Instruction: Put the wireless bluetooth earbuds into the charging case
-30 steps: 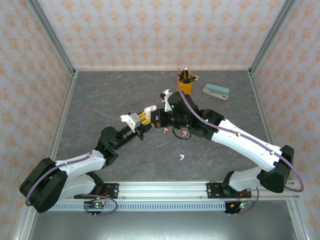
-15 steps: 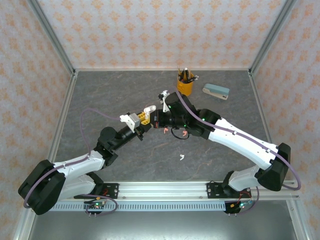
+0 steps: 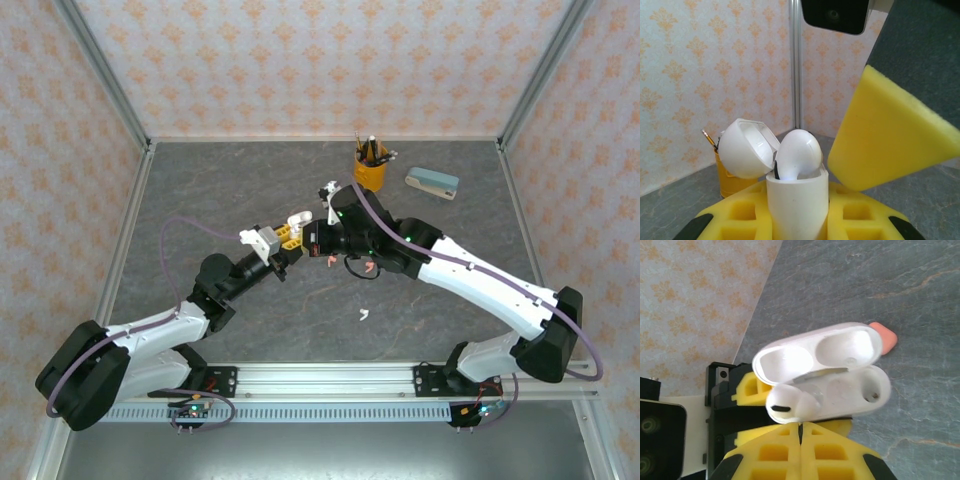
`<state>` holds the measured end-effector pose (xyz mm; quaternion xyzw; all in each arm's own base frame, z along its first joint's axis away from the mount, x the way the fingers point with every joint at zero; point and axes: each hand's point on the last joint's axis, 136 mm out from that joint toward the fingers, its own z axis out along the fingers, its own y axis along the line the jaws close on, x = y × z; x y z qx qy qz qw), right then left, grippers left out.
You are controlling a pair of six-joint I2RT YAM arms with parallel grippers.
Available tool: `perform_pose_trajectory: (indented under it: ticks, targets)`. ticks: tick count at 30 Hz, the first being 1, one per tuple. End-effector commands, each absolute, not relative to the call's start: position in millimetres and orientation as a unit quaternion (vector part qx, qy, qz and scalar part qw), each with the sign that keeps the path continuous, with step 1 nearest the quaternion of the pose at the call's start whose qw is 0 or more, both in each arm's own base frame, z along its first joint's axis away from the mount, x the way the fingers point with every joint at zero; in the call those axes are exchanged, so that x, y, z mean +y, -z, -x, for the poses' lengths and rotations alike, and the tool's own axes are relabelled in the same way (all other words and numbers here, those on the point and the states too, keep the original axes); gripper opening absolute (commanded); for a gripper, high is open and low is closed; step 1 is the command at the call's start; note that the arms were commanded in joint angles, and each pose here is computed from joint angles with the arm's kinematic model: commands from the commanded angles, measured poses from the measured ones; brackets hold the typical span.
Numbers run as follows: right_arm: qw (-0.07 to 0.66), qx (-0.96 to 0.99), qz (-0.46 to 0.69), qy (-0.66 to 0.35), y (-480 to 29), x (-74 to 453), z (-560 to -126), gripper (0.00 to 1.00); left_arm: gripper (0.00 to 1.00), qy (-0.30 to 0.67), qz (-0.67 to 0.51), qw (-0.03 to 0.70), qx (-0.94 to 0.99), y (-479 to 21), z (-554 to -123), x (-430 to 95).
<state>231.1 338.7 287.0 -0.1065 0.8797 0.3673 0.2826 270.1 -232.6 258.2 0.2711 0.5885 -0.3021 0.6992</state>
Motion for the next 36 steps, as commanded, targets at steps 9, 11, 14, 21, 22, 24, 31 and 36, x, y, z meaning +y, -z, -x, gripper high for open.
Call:
perform_pose_trajectory:
  ticks: [9, 11, 14, 21, 22, 24, 31, 36]
  targets:
    - [0.348, 0.865, 0.087, -0.350, -320, 312, -241, 0.00, 0.00, 0.302, -0.278, 0.718, 0.562, -274, -263, -233]
    - [0.348, 0.864, 0.091, -0.352, -323, 316, -243, 0.00, 0.00, 0.302, -0.278, 0.718, 0.562, -274, -263, -233]
    - [0.352, 0.865, 0.086, -0.347, -322, 313, -244, 0.00, 0.00, 0.299, -0.276, 0.718, 0.566, -273, -263, -232]
    - [0.363, 0.900, -0.015, -0.240, -269, 244, -242, 0.19, 0.00, 0.277, -0.259, 0.729, 0.570, -271, -266, -222]
    - [0.360, 0.907, -0.031, -0.217, -256, 231, -240, 0.26, 0.00, 0.272, -0.256, 0.731, 0.571, -271, -267, -220]
    - [0.347, 0.921, -0.059, -0.165, -224, 207, -234, 0.46, 0.00, 0.262, -0.251, 0.736, 0.572, -271, -267, -216]
    - [0.279, 0.949, -0.139, -0.042, -134, 156, -210, 0.71, 0.00, 0.248, -0.238, 0.744, 0.573, -273, -269, -209]
    - [0.238, 0.955, -0.175, -0.007, -96, 146, -197, 0.75, 0.00, 0.241, -0.233, 0.746, 0.575, -269, -269, -205]
